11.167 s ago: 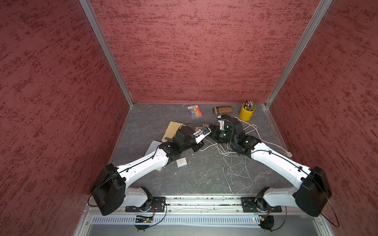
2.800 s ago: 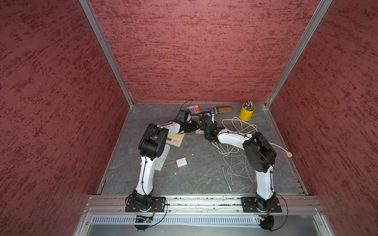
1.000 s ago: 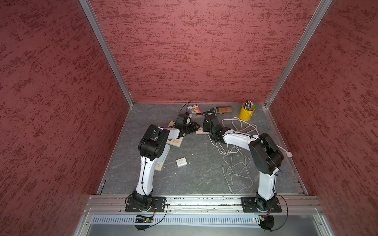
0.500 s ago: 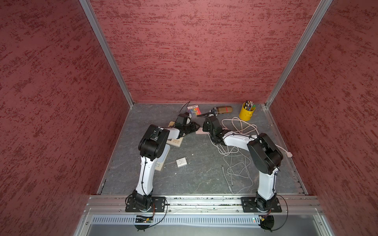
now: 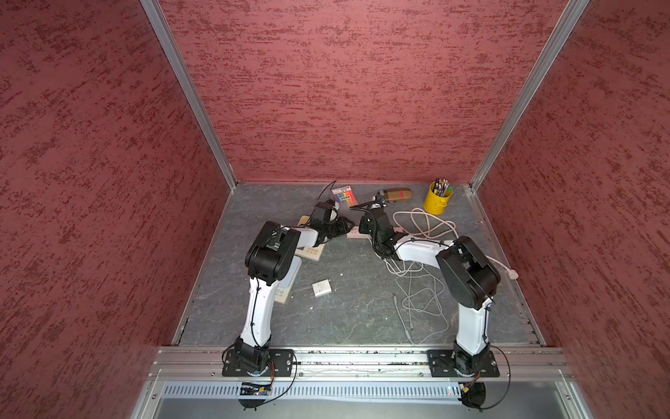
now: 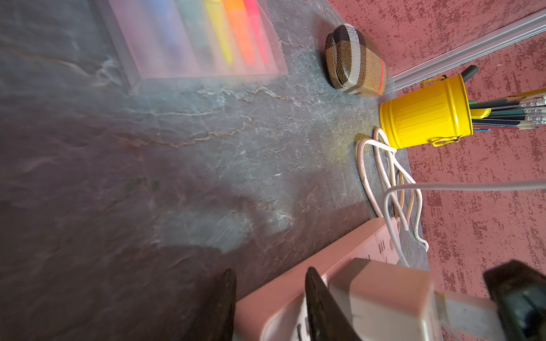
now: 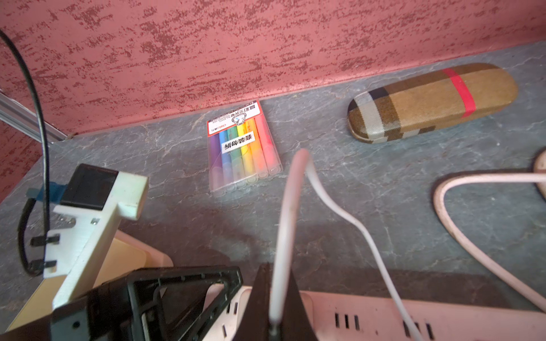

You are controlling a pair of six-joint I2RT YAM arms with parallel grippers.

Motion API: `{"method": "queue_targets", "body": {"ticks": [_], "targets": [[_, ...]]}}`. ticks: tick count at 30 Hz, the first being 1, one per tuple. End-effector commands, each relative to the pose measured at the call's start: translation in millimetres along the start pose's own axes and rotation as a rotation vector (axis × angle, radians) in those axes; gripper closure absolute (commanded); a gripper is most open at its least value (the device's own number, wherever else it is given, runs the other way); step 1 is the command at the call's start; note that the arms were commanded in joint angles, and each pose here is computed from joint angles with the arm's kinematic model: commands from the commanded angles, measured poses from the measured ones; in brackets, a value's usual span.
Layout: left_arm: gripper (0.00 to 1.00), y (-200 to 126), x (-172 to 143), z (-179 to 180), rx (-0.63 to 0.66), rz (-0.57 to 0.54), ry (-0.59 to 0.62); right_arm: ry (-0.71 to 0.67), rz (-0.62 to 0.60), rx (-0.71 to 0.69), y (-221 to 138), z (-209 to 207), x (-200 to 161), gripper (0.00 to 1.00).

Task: Charge the electronic scale
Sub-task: Insert the charging cable into the plug.

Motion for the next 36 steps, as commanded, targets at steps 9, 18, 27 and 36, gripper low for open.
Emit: {"method": "queue_targets", "body": {"ticks": [9, 18, 27, 36], "targets": [[0.61, 1, -43, -22, -0.051, 0.157, -0.004, -0.134, 0.439, 0.03, -20, 0, -160, 1.0], [0.59, -14, -25, -36, -0.039, 0.117, 0.028, -0.061, 0.292, 0.007, -15, 28, -69, 0.61], [0.57, -43, -7, -54, -0.03, 0.063, 0.08, 0.025, 0.182, 0.086, -40, 53, 3, 0.42], [0.52, -75, 5, -58, 0.008, 0.036, 0.136, 0.014, 0.127, 0.355, -81, 97, 56, 0.35]]}}
Point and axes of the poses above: each gripper's point midway between its finger pads, its own y axis out along the fingers, its own z axis along the line the jaws close on, x = y × z, the point moved 1 cm from there along -y, back along the fingers, and after that the axes turned 9 degrees about -y, right-handed, at the moved point
